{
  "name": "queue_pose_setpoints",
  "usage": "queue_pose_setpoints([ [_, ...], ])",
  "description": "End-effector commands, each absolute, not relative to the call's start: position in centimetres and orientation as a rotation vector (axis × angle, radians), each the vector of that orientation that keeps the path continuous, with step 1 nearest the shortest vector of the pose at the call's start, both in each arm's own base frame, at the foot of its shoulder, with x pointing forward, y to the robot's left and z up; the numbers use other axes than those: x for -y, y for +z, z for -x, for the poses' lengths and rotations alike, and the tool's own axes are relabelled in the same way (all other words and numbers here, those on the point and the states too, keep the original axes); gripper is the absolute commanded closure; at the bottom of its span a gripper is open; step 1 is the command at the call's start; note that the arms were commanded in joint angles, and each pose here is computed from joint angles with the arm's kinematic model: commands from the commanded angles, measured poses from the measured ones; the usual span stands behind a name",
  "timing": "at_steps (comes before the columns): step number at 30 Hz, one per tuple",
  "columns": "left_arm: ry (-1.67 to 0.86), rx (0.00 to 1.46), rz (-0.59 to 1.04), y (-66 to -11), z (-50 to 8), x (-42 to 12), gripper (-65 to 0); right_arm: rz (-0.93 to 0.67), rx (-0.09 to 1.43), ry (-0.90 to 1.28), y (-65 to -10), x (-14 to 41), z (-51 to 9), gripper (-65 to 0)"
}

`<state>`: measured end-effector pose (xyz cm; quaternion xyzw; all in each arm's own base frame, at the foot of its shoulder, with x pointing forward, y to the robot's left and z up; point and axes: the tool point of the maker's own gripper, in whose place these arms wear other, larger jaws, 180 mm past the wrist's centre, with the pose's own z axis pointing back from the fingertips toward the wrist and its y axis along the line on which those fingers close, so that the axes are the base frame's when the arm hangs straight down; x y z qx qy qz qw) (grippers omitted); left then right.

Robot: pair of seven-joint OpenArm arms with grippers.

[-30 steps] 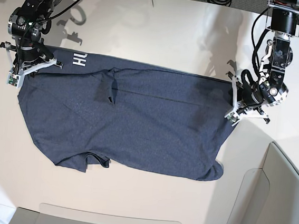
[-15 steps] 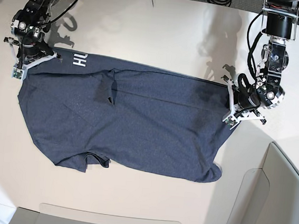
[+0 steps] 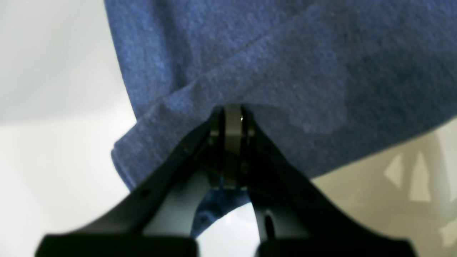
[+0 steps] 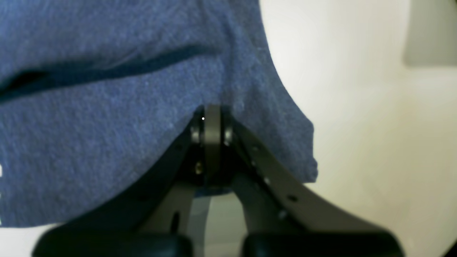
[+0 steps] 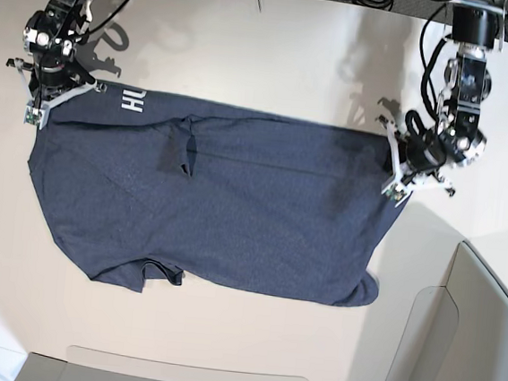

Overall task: Layout the t-shirt on the table in an organized manner, then fold the t-shirt properly
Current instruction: 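Grasp the folded edge corners with both grippers, then pull both grippers back, dragging the shirt toward the robot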

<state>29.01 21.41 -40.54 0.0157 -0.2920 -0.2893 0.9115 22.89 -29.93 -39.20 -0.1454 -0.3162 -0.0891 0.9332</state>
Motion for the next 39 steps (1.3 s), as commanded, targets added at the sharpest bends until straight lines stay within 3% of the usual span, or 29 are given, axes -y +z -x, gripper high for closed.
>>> queue_pose_setpoints([
  [1,-0.611,0.557,-0.064,-40.7,-28.0,-22.3,0.0,0.319,0.627,-0.176,-39.0,30.3,-22.2,0.0],
  [14,-0.588,0.551,-0.109,-37.9,-22.0,-21.7,0.0,0.328,0.616,-0.089,-37.9,28.3,-19.1,0.0],
  [23,-0.589,0.486,-0.09,-38.9,-18.0,-21.7,0.0,0.32,0.574,-0.069,-38.5,27.6,-17.2,0.0],
  [31,-0.557,0.639,-0.15,-34.8,-22.5,-21.7,0.0,0.347,0.688,-0.068,-35.2,27.6,-19.7,0.0],
  [39,-0.511,0.681,-0.164,-34.2,-27.3,-22.7,0.0,0.339,0.703,-0.091,-35.6,28.1,-21.6,0.0],
])
